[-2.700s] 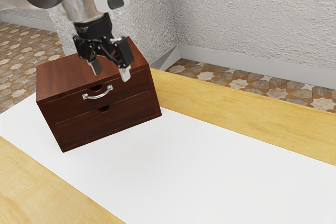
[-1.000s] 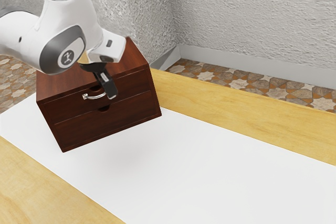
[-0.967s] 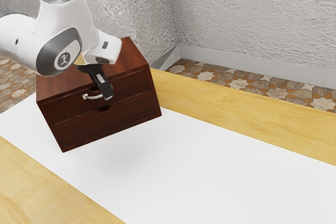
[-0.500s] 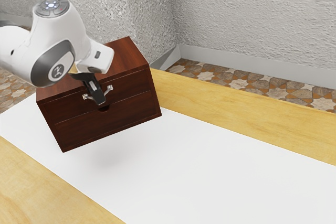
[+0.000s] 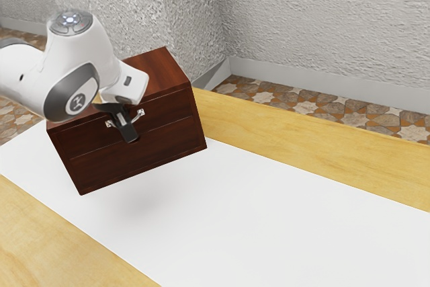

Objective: Pull the drawer handle with one arm to open the drawer

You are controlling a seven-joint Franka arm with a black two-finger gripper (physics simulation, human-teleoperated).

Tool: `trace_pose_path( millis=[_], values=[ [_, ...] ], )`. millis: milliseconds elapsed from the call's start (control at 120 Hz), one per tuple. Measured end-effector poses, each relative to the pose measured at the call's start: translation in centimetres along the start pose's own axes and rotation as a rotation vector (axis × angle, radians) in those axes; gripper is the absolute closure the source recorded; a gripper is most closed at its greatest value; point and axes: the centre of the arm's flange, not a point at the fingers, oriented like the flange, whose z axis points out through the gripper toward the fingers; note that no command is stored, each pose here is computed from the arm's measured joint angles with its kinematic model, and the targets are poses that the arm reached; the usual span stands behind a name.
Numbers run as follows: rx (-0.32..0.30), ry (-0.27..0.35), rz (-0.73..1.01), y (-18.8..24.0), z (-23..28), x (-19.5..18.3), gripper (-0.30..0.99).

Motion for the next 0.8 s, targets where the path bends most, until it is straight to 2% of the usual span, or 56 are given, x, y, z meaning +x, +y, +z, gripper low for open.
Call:
trace_pose_path(
  millis=[350, 642, 800],
  values=[
    [0.007, 0.016, 0.005, 0.0, 0.4, 0.3, 0.2],
    [-0.001, 0.015, 0.013, 0.6, 1.5, 0.3, 0.25],
    [-0.002, 0.014, 0.014, 0.9, 1.9, 0.2, 0.24]
  ],
)
